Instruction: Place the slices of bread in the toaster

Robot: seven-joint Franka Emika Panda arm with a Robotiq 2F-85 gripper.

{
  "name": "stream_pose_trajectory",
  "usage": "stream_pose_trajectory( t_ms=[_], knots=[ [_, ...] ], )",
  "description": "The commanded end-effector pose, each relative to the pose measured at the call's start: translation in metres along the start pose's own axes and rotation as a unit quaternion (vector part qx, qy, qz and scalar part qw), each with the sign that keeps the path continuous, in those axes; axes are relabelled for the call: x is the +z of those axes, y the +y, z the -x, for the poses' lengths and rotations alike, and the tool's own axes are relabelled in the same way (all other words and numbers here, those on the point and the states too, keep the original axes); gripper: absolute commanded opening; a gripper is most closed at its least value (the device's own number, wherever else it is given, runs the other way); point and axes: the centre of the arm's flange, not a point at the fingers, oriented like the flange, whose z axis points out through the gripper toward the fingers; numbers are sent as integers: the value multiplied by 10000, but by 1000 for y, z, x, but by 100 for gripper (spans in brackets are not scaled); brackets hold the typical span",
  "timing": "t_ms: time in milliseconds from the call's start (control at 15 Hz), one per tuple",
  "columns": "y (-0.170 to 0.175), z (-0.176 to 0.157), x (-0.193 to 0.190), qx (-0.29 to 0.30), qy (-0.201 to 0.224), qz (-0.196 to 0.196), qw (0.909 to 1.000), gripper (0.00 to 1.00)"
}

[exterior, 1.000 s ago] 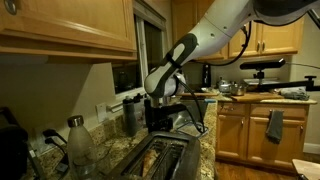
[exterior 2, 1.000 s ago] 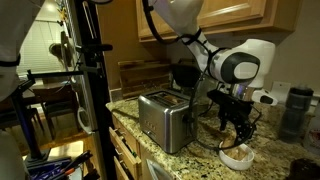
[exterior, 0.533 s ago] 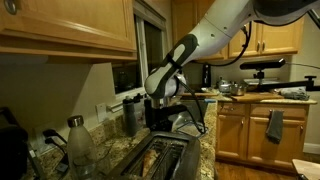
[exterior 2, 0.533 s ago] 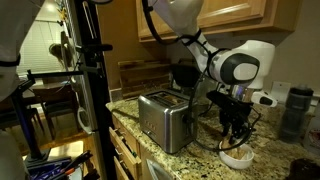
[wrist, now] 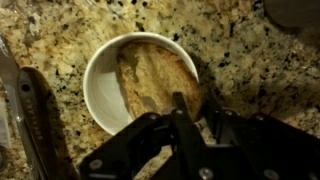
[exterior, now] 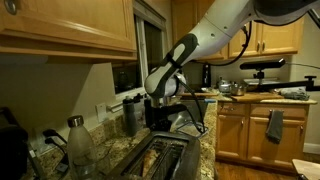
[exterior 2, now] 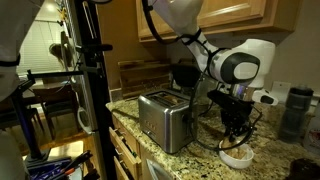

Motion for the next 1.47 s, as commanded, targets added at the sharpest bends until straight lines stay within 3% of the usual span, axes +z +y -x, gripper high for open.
stream_pose_trajectory(
  t_ms=[0, 933, 1400],
  knots=[
    [1, 13, -16, 25, 177, -23, 9998, 12],
    [9, 21, -75, 462, 893, -6, 9949, 11],
    [7, 34, -101, 641, 1339, -216, 9887, 11]
  ],
)
